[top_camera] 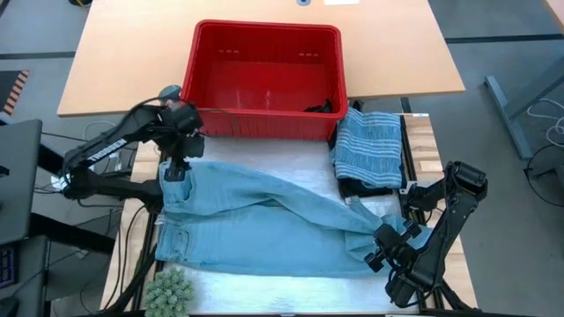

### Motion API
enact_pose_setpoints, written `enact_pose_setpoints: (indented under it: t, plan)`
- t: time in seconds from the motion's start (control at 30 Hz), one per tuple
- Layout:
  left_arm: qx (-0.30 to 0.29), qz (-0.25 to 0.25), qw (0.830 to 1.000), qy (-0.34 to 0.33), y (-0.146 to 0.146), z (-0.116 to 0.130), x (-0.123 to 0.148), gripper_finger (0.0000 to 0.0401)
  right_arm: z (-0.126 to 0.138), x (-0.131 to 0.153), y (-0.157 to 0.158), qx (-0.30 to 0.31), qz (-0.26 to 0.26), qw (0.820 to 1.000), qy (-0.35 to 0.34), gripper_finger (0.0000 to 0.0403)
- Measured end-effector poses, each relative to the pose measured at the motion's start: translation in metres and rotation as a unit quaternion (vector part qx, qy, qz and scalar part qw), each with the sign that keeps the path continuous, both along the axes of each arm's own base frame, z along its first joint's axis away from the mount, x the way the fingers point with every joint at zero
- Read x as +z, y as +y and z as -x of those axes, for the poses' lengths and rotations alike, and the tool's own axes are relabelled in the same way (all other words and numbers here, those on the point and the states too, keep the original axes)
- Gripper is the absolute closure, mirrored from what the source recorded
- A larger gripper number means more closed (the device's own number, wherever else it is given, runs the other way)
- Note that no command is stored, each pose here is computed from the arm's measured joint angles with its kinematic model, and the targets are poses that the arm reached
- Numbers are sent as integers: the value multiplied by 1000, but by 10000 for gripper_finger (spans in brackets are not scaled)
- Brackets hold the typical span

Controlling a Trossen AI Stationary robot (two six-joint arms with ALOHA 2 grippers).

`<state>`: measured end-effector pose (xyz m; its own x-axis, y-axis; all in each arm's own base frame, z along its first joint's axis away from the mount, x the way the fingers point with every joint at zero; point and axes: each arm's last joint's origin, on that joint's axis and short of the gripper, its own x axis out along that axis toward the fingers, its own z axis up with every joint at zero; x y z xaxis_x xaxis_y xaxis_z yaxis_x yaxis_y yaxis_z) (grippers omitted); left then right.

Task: Fold Laundry from Bin
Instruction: Fold the light blue pants

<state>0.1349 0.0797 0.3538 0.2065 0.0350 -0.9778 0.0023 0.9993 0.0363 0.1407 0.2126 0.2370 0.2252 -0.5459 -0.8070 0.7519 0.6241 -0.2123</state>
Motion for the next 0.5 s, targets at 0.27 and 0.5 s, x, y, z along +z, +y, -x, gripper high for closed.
enact_pose_setpoints:
  t: [0.27, 0.5]
  plan:
    - [17, -6, 999, -33, 7, 12, -4, 216, 0, 0, 0, 10, 3, 1000, 5, 385]
    - [16, 32, 998, -44, 10, 13, -16, 215, 0, 0, 0, 13, 4, 1000, 6, 385]
